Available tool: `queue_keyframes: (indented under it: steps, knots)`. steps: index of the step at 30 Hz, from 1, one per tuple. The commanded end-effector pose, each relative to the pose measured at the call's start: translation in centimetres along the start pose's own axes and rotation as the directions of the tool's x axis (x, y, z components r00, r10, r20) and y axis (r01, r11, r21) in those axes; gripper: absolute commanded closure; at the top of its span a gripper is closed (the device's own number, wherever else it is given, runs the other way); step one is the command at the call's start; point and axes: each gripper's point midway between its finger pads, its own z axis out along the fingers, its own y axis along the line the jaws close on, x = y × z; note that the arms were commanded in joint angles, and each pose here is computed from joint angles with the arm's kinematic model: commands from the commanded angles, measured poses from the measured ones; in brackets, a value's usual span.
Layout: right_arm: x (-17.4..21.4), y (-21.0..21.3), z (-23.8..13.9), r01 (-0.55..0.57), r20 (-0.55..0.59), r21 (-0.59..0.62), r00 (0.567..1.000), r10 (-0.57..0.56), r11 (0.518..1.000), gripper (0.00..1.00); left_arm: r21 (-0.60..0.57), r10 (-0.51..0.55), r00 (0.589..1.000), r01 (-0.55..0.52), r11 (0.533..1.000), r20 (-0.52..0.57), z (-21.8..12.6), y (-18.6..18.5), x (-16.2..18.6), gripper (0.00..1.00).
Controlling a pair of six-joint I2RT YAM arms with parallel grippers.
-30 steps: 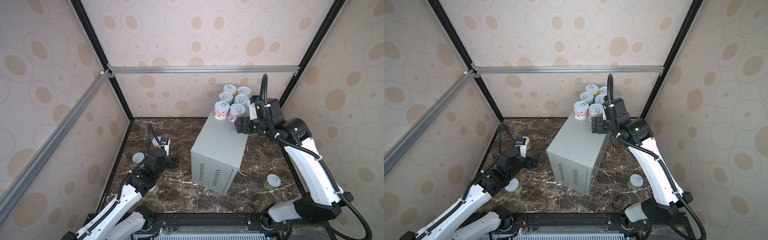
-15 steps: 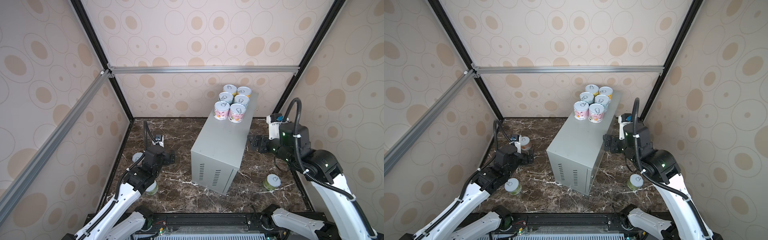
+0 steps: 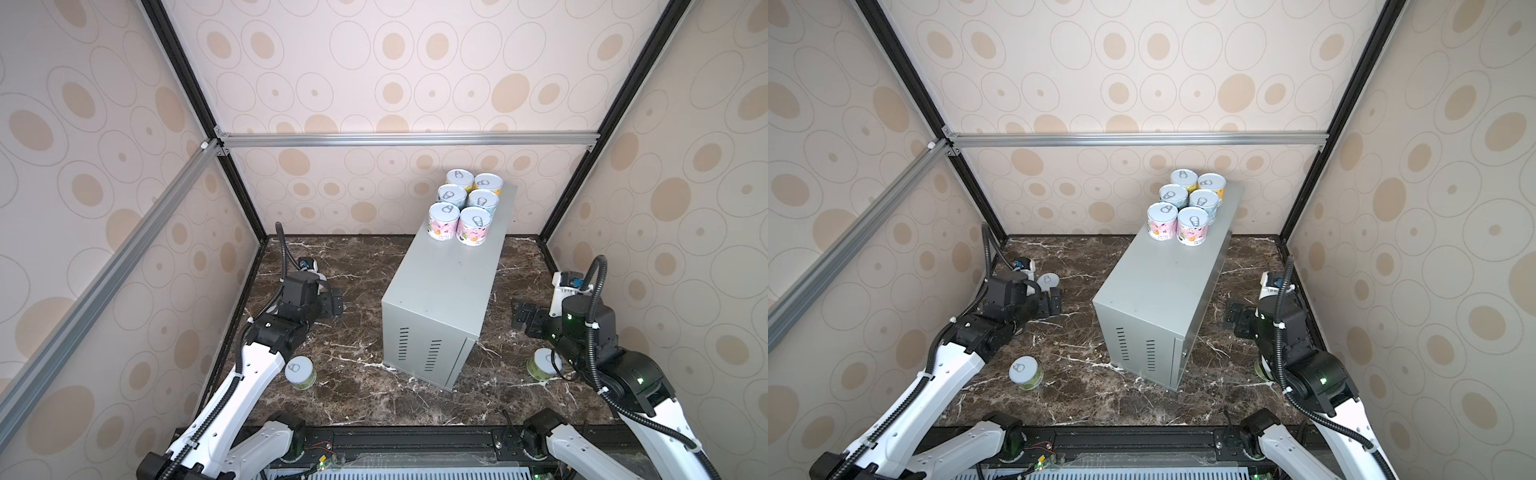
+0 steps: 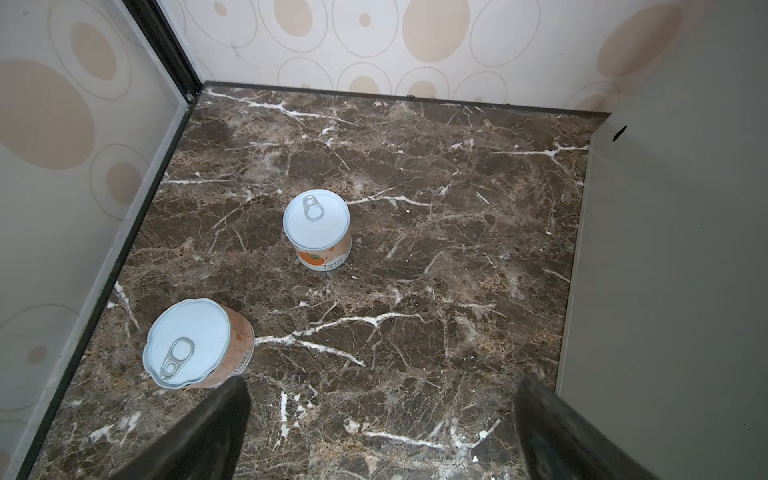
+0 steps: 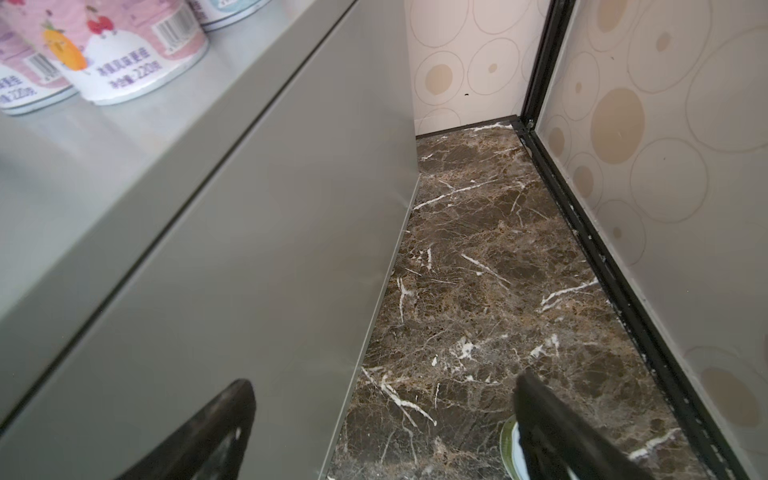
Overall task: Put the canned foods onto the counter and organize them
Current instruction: 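Open the right gripper and draw it back down beside the cabinet, then lower the left gripper onto a white-lidded floor can nearest it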
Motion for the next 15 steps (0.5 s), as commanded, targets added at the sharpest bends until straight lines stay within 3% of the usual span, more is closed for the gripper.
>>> queue_keyframes:
  steps: [1,7,15]
  knots:
    - [1.3,-0.2,1.5,-0.108,-0.026,-0.035,0.994,0.107,0.994,0.01,0.015,-0.027,0.999,0.027,1.000,-0.024,0.5,0.1,-1.1,0.01]
    - [5.4,-1.9,5.3,-0.292,-0.139,-0.047,0.949,0.283,0.955,0.01,-0.034,-0.041,0.997,0.039,0.999,-0.065,3.4,1.7,-1.3,0.01]
    - [8.9,-2.6,8.2,-0.348,-0.175,-0.035,0.925,0.337,0.937,0.01,-0.089,-0.048,0.990,0.036,0.995,-0.131,8.1,3.2,-0.1,0.01]
